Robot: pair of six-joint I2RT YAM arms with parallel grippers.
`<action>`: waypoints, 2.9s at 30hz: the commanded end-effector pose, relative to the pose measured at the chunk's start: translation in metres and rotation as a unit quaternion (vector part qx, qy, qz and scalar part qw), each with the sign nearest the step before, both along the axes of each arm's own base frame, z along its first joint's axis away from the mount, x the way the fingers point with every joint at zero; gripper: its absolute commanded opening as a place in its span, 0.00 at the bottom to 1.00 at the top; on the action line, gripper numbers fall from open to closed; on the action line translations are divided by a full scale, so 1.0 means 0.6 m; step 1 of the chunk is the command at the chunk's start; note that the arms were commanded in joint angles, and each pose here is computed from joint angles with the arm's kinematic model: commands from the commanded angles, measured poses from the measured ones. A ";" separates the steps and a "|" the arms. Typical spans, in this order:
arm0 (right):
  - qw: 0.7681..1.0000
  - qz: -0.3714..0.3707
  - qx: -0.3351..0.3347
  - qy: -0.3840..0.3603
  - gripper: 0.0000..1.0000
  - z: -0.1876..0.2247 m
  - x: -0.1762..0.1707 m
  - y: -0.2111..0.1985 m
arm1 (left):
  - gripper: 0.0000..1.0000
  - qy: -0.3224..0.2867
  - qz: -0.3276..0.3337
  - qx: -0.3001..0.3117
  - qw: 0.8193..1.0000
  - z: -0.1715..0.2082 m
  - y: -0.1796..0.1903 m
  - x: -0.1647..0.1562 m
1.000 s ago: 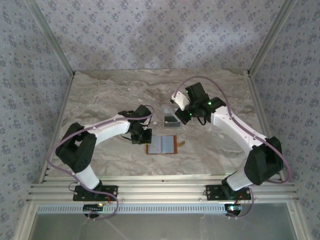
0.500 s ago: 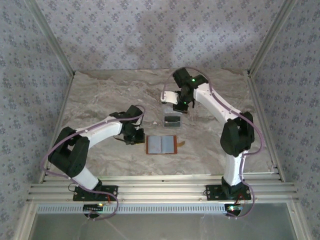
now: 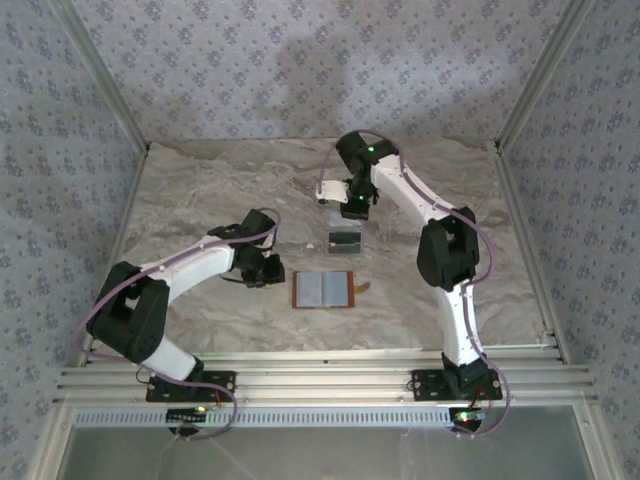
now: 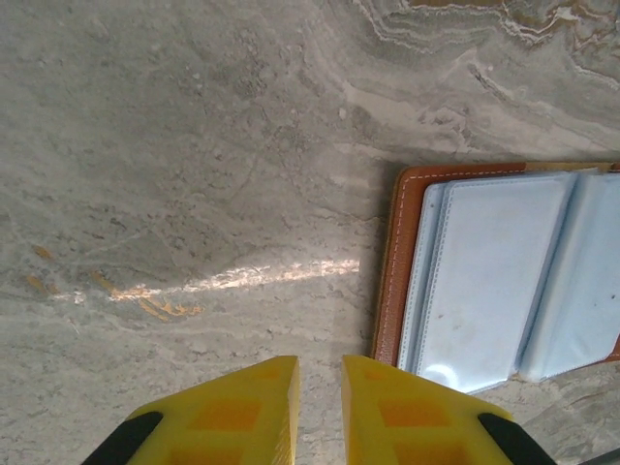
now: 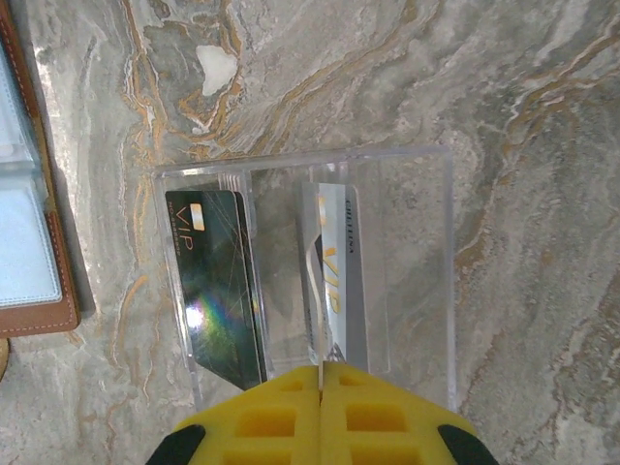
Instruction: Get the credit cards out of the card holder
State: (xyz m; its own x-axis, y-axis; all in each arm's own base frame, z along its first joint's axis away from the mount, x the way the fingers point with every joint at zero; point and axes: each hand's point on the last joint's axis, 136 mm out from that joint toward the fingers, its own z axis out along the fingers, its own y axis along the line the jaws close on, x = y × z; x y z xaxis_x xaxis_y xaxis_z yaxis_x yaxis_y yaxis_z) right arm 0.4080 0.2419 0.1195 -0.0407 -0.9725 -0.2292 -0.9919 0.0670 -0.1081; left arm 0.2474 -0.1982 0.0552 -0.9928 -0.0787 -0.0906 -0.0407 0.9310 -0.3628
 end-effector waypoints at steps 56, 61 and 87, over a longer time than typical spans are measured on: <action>0.764 -0.543 0.306 0.164 0.20 0.054 -0.139 0.077 | 0.20 0.002 0.025 -0.067 0.997 -0.010 -0.016 0.048; 0.769 -0.546 0.252 0.217 0.22 -0.008 -0.199 0.130 | 0.20 0.007 0.036 -0.075 0.997 -0.015 -0.002 0.048; 0.824 -0.559 0.009 0.089 0.41 -0.141 -0.259 0.164 | 0.20 0.012 0.041 -0.074 0.996 -0.018 0.031 0.023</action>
